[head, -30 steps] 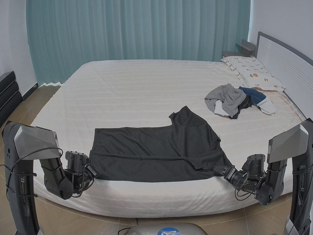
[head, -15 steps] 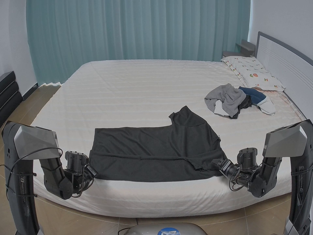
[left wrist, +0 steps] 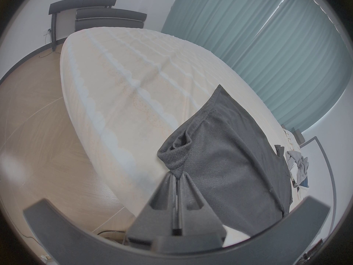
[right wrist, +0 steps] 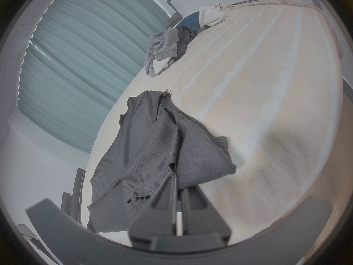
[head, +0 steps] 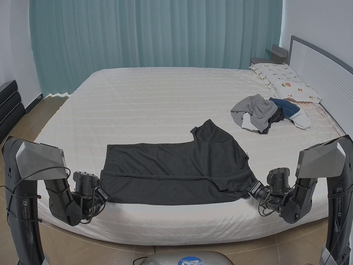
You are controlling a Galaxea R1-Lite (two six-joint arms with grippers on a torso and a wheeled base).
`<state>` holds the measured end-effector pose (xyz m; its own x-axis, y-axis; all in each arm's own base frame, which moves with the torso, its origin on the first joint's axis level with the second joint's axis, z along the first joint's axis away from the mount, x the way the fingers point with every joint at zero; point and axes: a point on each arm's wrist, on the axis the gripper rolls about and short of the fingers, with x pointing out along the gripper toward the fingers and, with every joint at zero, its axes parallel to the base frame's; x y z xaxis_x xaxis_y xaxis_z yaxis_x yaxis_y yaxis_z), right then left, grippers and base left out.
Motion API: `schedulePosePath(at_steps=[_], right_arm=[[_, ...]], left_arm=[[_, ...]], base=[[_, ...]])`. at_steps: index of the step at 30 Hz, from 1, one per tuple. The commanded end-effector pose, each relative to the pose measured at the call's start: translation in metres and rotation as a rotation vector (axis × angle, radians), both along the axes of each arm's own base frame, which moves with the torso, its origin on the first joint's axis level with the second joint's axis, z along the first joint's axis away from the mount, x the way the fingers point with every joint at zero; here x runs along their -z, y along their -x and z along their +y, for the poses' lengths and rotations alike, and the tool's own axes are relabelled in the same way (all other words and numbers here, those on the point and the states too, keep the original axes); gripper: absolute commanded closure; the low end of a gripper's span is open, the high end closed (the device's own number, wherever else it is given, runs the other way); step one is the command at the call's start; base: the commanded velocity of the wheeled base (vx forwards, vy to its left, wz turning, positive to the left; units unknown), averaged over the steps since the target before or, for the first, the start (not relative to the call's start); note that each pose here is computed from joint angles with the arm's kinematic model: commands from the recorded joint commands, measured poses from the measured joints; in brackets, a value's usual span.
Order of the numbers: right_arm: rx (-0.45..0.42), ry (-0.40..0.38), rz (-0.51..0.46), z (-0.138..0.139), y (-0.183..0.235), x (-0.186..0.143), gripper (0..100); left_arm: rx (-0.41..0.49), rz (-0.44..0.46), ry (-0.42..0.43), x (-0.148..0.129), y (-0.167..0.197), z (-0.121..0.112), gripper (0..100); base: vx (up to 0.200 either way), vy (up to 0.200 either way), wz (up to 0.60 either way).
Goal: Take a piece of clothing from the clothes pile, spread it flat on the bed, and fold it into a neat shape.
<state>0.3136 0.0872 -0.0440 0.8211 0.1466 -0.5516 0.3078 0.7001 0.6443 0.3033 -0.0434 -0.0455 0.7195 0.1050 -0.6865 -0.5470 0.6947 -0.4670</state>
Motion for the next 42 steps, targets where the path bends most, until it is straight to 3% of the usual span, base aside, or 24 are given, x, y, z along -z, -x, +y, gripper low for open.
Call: schedulePosePath(at_steps=[1, 16, 36, 37, 39, 40, 42], right_arm=[[0.002, -0.007, -0.008, -0.003, 0.004, -0.008, 100], [-0.009, -0.018, -0.009, -0.009, 0.021, -0.026, 100], [-0.058, 0.011, 0.080, -0.003, 0.042, -0.013, 100], [-0.058, 0.011, 0.081, -0.003, 0.041, -0.011, 100], [-0.058, 0.011, 0.083, -0.003, 0.041, -0.011, 100], [-0.057, 0.014, 0.085, -0.003, 0.042, -0.011, 0], [-0.057, 0.013, 0.082, -0.003, 0.042, -0.011, 0]], left_arm=[[-0.016, -0.017, -0.001, -0.002, 0.002, 0.006, 100], [-0.023, -0.073, -0.012, -0.017, 0.009, 0.017, 100], [0.013, 0.004, -0.056, -0.006, 0.021, 0.021, 100], [0.021, 0.012, -0.052, -0.006, 0.023, 0.020, 0], [0.022, 0.011, -0.051, -0.006, 0.024, 0.020, 0], [0.023, 0.008, -0.049, -0.006, 0.024, 0.020, 0], [0.023, 0.008, -0.049, -0.006, 0.024, 0.020, 0]], base=[[0.000, 0.000, 0.00], [0.000, 0.000, 0.00], [0.000, 0.000, 0.00], [0.000, 0.000, 0.00], [0.000, 0.000, 0.00], [0.000, 0.000, 0.00], [0.000, 0.000, 0.00]])
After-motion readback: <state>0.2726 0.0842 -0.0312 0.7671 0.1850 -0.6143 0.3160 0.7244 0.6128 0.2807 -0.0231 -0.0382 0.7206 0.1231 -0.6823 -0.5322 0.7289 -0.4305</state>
